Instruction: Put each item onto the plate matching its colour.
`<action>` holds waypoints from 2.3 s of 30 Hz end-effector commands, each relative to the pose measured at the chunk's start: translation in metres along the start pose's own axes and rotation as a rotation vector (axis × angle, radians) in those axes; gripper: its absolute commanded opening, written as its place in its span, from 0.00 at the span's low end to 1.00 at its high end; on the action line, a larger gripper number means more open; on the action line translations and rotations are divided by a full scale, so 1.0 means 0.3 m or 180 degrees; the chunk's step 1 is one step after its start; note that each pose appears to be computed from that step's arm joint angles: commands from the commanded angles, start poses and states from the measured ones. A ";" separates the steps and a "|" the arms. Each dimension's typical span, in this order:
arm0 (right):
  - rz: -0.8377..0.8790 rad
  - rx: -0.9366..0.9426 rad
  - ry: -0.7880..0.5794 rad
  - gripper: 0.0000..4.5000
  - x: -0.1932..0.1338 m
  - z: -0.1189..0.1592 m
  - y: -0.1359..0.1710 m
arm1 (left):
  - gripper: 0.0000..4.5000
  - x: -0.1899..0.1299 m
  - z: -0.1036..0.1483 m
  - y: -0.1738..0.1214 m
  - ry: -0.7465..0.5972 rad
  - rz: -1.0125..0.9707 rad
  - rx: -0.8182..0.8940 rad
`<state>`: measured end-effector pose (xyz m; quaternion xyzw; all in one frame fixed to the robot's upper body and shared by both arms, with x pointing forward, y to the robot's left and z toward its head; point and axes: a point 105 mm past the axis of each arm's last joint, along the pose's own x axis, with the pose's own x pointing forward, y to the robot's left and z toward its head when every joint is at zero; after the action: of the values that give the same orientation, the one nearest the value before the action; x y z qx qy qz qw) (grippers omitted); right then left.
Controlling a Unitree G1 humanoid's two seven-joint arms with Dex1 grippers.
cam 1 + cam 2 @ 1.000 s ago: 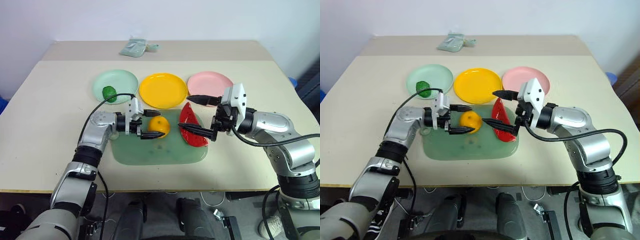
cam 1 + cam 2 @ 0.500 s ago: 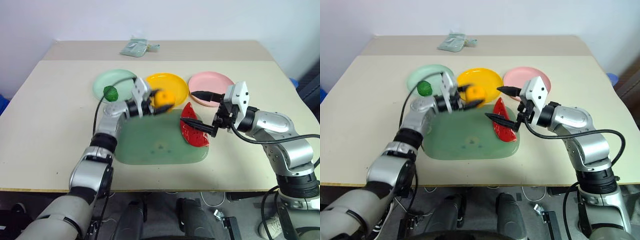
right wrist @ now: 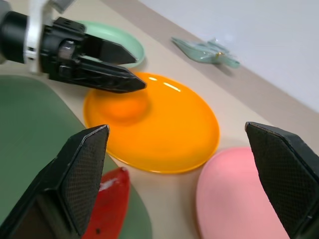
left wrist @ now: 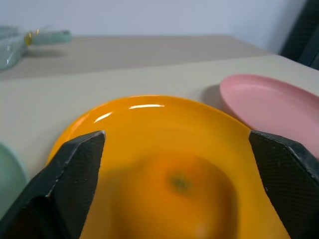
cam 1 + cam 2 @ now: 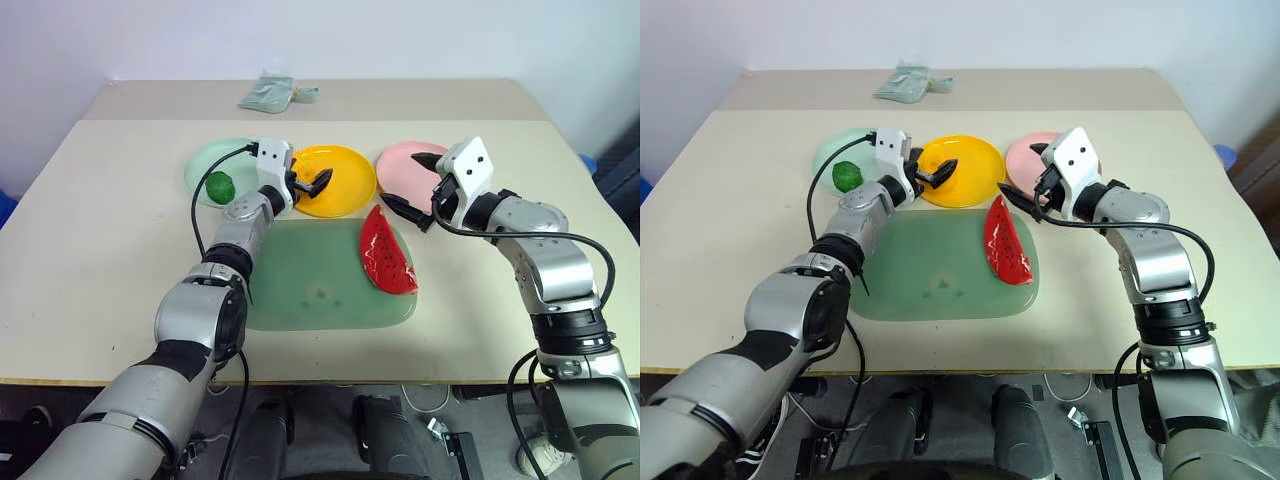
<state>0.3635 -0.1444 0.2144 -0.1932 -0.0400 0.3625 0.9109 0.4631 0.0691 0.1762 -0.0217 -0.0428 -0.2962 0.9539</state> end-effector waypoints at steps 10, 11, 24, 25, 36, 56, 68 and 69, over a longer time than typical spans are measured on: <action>0.0354 0.0351 0.0568 1.00 -0.077 0.109 0.141 | 0.99 -0.225 0.199 -0.062 -0.0766 -0.2114 0.0359; 0.0281 0.0340 0.0752 1.00 -0.078 0.089 0.140 | 0.99 -0.252 0.201 -0.054 -0.0770 -0.2180 0.0348; -0.0218 0.1002 0.1385 1.00 -0.028 0.043 0.162 | 0.99 -0.586 0.127 -0.020 -0.0373 -0.2485 0.0589; -0.0256 0.1011 0.1422 1.00 -0.029 0.034 0.157 | 0.99 -0.595 0.128 -0.023 -0.0365 -0.2496 0.0604; -0.0177 0.1223 0.1744 1.00 -0.050 -0.079 0.212 | 0.99 -0.649 0.129 -0.047 -0.0222 -0.2605 0.0522; -0.0559 0.1177 0.1362 0.05 -0.020 0.044 0.052 | 1.00 -0.569 0.161 0.005 -0.0484 -0.1958 0.0598; -0.1456 0.0568 0.0837 0.05 0.058 -0.025 -0.296 | 1.00 -0.459 0.193 -0.018 -0.0755 -0.1471 0.0539; -0.1496 0.0609 0.0818 0.05 0.061 -0.041 -0.305 | 1.00 -0.460 0.191 -0.019 -0.0753 -0.1460 0.0549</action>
<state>0.4322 -0.1959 0.2182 -0.1326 0.1123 0.1228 0.9771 0.3475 0.1482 0.2121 0.0257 -0.1652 -0.4938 0.8533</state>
